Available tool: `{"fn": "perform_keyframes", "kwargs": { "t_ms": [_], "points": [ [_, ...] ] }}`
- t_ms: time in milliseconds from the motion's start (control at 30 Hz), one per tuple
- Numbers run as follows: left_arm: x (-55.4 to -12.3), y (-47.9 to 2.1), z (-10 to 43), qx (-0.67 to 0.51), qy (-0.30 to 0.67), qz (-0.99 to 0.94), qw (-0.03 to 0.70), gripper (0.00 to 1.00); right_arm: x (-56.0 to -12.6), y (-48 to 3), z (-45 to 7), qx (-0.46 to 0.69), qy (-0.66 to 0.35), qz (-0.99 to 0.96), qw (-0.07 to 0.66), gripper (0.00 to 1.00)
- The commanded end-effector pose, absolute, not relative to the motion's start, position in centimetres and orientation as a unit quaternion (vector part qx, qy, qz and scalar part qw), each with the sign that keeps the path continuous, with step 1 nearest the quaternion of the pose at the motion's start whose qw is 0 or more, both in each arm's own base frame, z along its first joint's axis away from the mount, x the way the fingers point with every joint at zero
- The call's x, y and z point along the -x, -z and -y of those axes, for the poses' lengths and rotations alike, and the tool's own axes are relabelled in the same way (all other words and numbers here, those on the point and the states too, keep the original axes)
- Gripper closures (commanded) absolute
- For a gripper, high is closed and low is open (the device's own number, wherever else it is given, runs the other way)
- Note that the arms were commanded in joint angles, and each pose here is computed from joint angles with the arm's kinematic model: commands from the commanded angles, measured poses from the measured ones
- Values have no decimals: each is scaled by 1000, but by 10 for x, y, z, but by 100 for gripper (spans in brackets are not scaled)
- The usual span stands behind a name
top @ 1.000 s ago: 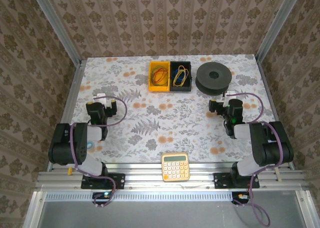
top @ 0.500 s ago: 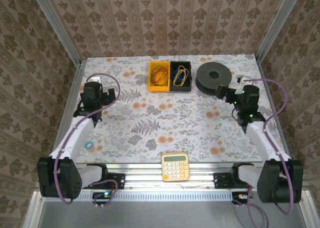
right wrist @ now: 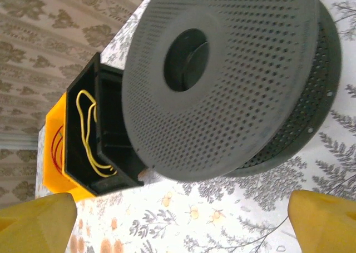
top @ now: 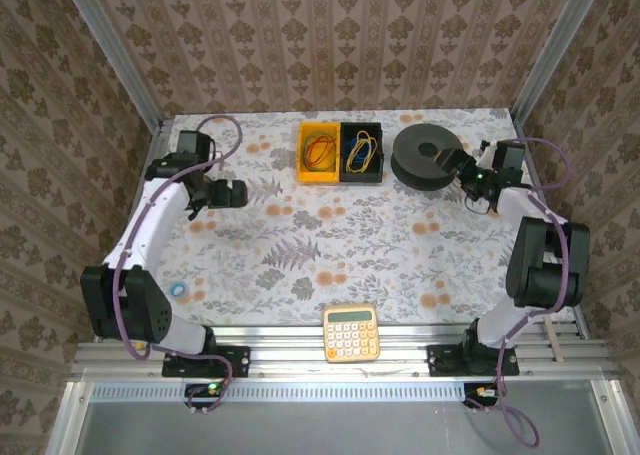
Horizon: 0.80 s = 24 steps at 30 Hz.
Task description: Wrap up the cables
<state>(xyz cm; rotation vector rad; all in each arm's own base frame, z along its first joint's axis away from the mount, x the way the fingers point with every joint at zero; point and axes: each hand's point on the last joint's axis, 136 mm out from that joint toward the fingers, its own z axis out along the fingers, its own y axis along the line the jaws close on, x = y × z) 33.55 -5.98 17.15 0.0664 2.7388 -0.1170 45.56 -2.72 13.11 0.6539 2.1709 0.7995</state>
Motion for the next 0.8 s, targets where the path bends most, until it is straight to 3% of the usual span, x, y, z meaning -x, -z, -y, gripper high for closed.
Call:
{"fn": "perform_keyframes", "kwargs": {
  "t_ms": [0,533,767],
  "points": [
    [-313,-169,65,-38,52,-986,152,0,-471,-133,39,-277,-331,-827,360,4],
    [-314,-167,61,-30,36,-989,142,0,-522,-99,54,-304,-368,-795,376,15],
    [-314,-167,60,-29,32,-989,143,0,-534,-93,54,-312,-392,-775,384,37]
  ]
}}
